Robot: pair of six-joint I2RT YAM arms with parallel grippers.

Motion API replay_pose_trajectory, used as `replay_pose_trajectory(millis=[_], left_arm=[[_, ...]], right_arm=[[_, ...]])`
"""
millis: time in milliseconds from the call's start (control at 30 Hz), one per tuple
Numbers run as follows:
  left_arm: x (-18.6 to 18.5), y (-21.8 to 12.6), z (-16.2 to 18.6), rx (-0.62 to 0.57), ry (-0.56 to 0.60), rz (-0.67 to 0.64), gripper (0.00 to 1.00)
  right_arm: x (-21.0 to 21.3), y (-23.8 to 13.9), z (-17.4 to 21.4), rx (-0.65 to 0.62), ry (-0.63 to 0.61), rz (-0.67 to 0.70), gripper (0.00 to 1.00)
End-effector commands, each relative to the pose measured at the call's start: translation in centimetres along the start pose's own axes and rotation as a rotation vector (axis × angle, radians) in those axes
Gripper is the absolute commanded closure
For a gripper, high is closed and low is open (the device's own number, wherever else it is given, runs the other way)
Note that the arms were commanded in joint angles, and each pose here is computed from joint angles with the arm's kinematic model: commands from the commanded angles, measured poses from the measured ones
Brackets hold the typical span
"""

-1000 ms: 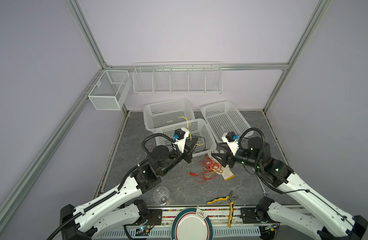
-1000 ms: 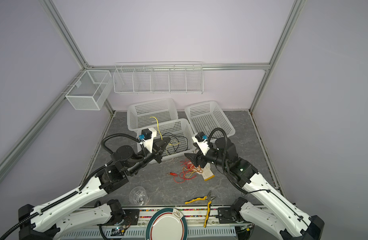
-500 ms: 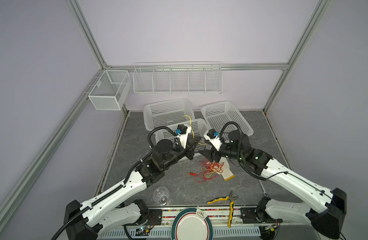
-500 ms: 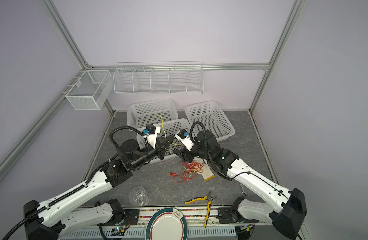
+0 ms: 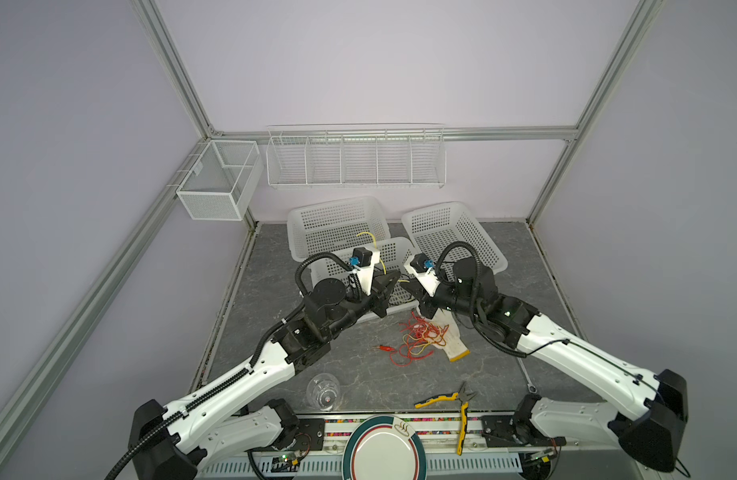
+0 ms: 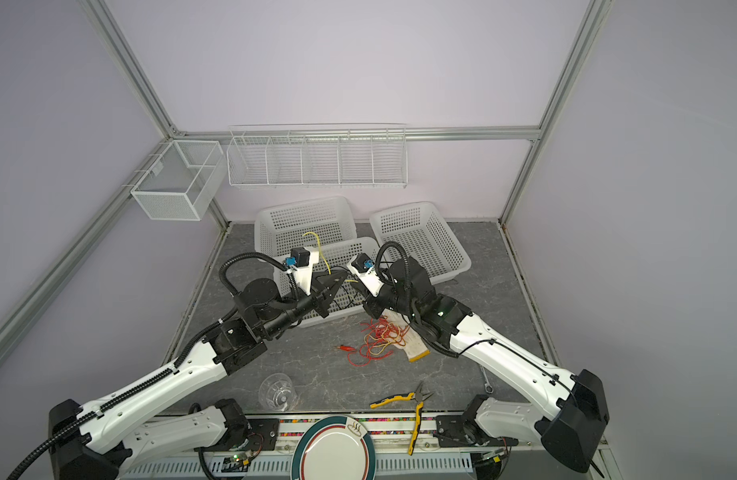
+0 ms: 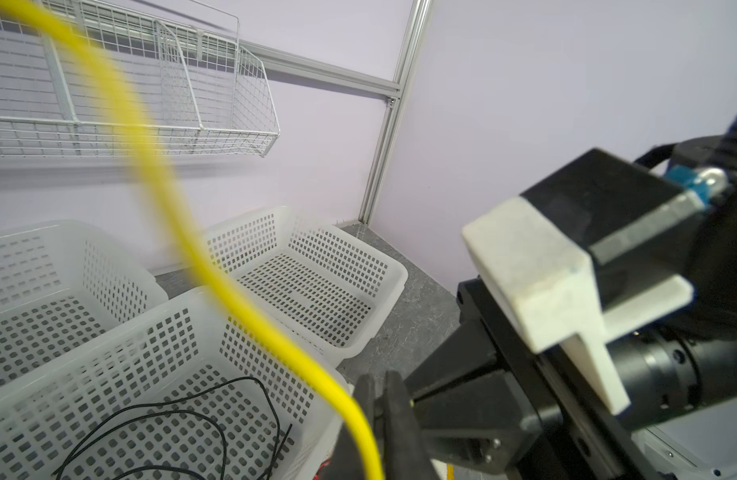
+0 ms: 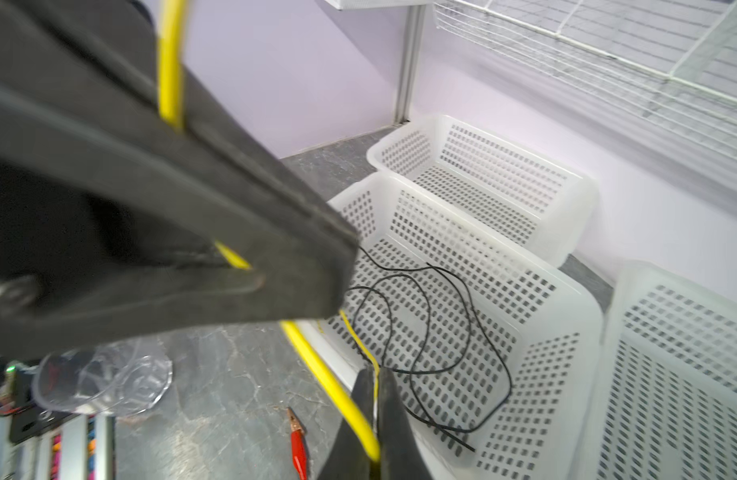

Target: Untangle the cables

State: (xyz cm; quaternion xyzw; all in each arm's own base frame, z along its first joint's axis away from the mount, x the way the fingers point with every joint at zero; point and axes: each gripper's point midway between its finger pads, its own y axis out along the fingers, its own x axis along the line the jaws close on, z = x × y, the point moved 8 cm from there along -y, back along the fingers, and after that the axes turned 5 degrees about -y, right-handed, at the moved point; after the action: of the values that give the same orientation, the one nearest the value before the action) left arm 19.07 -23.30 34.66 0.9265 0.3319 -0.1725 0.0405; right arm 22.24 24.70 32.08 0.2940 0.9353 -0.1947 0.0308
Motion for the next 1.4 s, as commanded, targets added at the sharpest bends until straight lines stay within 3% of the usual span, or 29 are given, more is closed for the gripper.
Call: replay_pose_trajectory(millis=[0, 33, 200, 633, 833, 1033, 1367], left_arm=[[0.3, -0.9, -0.3, -0.055, -0.006, -0.021, 0.6], [0.3, -1.1, -0.2, -0.061, -0.001, -0.015, 0.48], [0.3, -2.3, 0.0, -0.083, 0.014, -0.004, 0.2], [0.9, -3.3, 1.1, -0.09, 0.045, -0.024, 0.19], [1.3, -2.7, 1.9, -0.067, 0.041, -0.032, 0.19], [1.5, -2.2, 2.6, -0.04, 0.039, -0.039, 0.19], [1.9, -2.2, 3.3, -0.017, 0.051, -0.07, 0.19]], right_arm=[[-2.8, 0.0, -1.0, -0.029, -0.009, 0.235, 0.93], [-3.3, 0.0, -1.0, -0.031, -0.003, 0.269, 0.93], [-6.1, 0.0, -1.8, -0.06, 0.036, 0.43, 0.93], [-14.3, -4.1, -2.9, -0.2, 0.169, 0.789, 0.93], [-18.0, -4.8, 0.9, -0.099, 0.243, 0.999, 0.94], [-21.2, -1.0, 7.4, 0.112, 0.359, 0.97, 0.94], [-22.0, 8.1, 13.7, 0.48, 0.44, 0.582, 0.94]])
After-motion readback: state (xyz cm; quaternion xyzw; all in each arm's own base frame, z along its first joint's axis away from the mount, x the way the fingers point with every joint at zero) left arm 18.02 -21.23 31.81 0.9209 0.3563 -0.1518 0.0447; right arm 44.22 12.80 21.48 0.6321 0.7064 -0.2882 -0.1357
